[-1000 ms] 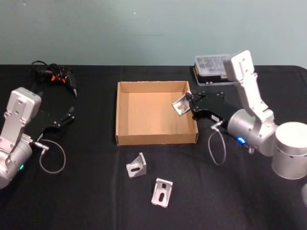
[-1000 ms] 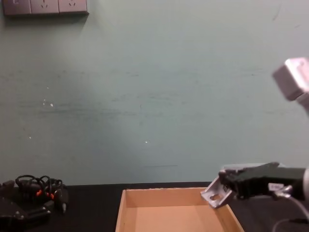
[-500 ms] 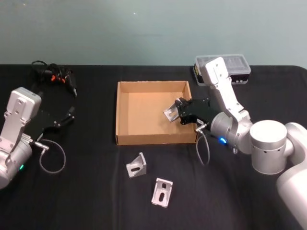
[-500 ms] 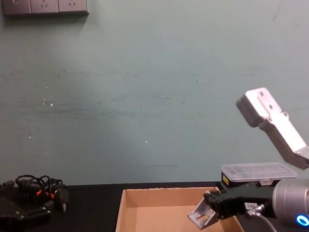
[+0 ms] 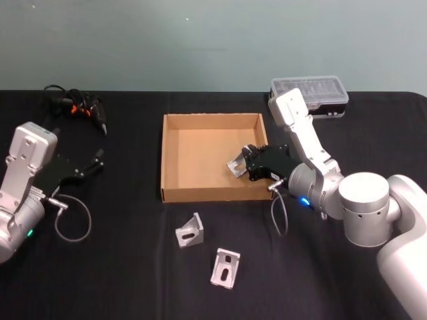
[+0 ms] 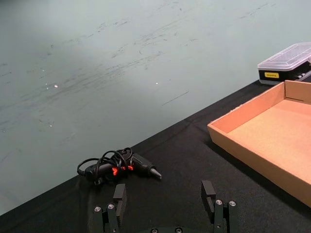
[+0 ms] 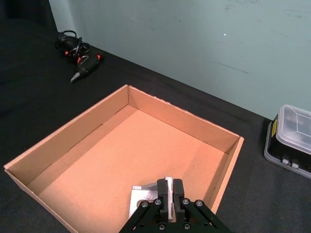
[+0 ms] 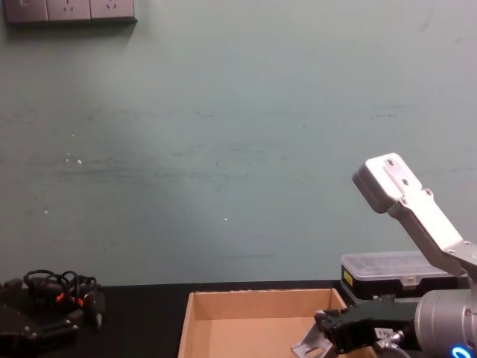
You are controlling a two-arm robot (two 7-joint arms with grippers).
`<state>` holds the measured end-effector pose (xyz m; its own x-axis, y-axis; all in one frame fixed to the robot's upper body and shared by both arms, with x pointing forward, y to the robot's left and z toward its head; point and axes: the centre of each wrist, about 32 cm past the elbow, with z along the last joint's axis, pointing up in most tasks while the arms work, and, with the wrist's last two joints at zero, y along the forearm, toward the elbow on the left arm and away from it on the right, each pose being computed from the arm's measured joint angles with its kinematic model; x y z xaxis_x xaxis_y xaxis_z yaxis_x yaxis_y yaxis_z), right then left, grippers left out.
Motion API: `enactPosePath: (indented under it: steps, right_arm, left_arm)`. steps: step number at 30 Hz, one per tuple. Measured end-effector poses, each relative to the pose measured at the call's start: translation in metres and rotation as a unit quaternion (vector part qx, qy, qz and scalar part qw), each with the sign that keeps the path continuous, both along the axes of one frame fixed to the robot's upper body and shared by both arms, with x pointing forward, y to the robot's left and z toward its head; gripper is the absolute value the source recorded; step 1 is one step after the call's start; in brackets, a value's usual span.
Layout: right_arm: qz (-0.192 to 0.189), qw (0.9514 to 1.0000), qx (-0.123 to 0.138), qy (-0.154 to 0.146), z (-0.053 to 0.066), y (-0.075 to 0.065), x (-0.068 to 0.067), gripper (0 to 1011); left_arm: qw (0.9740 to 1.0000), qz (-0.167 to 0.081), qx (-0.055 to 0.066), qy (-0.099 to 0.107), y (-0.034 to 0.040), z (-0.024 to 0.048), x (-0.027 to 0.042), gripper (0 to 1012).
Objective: Use one hand to pick up the angle iron from the table and place it into the box.
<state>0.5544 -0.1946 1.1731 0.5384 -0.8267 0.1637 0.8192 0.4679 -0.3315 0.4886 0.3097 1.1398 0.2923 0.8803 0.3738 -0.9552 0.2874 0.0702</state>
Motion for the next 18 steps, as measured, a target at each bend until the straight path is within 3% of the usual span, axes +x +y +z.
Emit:
enactPosePath:
  steps: [18]
  right_arm:
    - [-0.007, 0.9999, -0.009, 0.006, -0.0018, -0.002, -0.0006, 77]
  left_arm:
    - [1.0, 0.0, 0.0, 0.0, 0.0, 0.0, 0.0, 1011]
